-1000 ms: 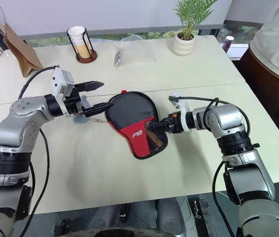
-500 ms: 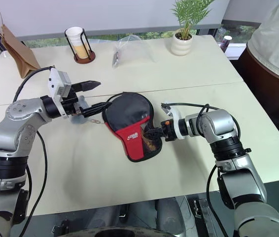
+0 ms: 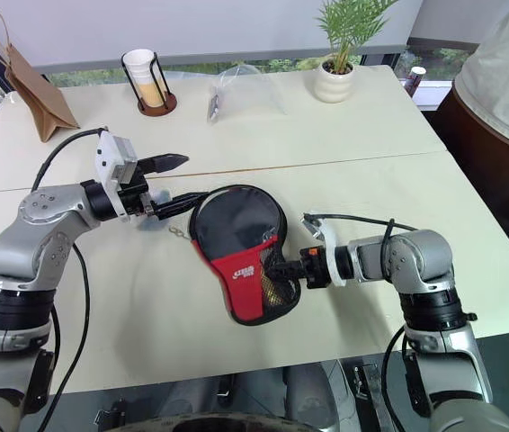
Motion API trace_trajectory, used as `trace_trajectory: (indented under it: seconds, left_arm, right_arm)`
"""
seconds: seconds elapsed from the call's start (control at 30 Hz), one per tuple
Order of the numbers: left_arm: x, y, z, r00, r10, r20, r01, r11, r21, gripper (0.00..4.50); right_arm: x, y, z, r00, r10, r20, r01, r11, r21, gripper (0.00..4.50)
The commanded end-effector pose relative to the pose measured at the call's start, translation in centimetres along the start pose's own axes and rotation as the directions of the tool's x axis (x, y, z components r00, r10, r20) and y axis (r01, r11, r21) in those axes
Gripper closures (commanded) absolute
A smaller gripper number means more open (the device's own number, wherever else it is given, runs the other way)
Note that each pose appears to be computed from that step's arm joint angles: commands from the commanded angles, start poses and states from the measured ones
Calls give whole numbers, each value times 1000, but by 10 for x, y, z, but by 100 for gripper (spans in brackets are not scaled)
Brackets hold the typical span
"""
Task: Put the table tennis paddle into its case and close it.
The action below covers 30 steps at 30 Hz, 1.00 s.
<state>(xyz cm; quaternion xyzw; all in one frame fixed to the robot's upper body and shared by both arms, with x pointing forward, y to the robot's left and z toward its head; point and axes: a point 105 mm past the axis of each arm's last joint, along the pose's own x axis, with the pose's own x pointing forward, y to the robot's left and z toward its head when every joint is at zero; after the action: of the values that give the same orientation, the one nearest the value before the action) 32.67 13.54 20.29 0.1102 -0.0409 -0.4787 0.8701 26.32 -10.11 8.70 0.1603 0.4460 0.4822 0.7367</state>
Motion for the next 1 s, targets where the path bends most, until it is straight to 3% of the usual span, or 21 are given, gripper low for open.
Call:
trace_trajectory:
  seconds: [0.03,0.27,0.93,1.0]
  left_arm:
    - [-4,-6,10,1000,-5,27,5,1000,31,0]
    - [-8,-6,10,1000,9,22,-10,1000,28,0]
    - [-16,-14,10,1000,-6,-19,6,1000,19,0]
    - [-15,-14,10,1000,-8,-18,8,1000,16,0]
  right_arm:
    - [11,-3,-43,997,-15,-81,25,993,117,445]
    - [12,1,-38,1000,-10,4,9,984,179,445]
    - [24,33,-49,997,-32,64,9,945,326,445]
    - [23,35,-47,997,-41,70,16,943,333,379]
